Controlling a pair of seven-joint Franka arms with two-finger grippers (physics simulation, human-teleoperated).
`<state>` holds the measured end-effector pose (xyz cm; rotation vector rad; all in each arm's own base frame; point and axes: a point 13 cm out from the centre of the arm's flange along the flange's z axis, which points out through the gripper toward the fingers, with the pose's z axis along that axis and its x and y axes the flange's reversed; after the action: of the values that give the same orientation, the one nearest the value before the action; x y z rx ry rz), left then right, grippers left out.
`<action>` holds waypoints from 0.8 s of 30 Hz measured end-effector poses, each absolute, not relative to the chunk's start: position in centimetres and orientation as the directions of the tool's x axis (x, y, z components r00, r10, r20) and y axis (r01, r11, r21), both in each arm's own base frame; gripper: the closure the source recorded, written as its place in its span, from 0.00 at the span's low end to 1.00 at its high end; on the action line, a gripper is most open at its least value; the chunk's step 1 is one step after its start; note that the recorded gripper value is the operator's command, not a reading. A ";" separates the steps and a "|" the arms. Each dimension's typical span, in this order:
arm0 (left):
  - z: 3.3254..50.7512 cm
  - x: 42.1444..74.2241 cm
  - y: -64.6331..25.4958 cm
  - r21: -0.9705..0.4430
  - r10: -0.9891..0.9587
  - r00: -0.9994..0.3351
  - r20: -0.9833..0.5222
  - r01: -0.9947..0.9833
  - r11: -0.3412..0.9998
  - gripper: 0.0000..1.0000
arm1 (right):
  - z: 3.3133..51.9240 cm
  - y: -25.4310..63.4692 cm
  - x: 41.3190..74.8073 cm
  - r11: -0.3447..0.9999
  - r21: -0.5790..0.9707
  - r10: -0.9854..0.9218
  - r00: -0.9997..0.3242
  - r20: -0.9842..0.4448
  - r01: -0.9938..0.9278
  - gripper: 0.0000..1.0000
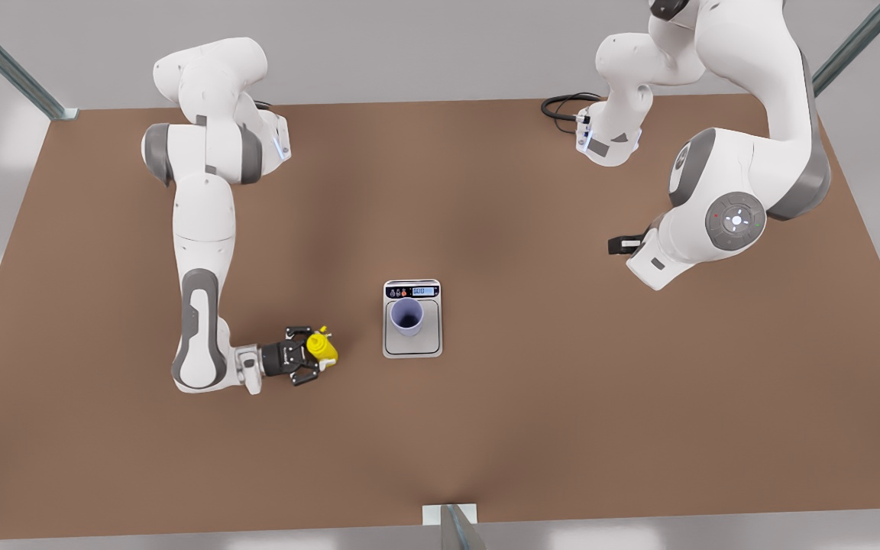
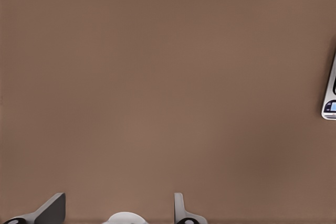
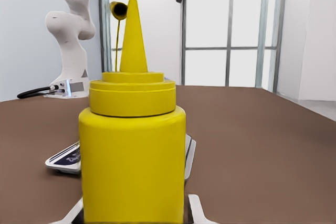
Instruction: Move cup to the weight, pick up sauce bottle, pour sauce
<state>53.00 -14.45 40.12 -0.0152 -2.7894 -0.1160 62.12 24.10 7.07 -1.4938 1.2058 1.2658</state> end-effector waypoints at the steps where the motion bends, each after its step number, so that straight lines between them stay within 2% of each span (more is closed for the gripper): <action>1: 40.1 53.0 -14.4 0.079 -0.004 -0.939 0.343 0.025 0.997 0.00 | 7.1 24.1 62.1 -0.207 -0.002 -0.158 0.035 -0.987 -0.978 0.00; 21: 40.1 53.0 -14.5 0.080 -0.003 -0.940 0.342 0.026 0.996 0.00 | 7.2 18.6 63.1 -0.156 0.028 -0.163 -0.003 -0.987 -0.987 0.00; 24: 40.1 53.0 -14.5 0.080 -0.002 -0.940 0.342 0.027 0.996 0.00 | 9.4 14.0 64.1 -0.188 0.016 -0.264 0.035 -0.964 -0.982 0.00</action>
<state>53.00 -14.51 40.11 -0.0175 -2.7904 -0.1181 64.08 13.96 9.39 -1.5572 1.3035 1.2019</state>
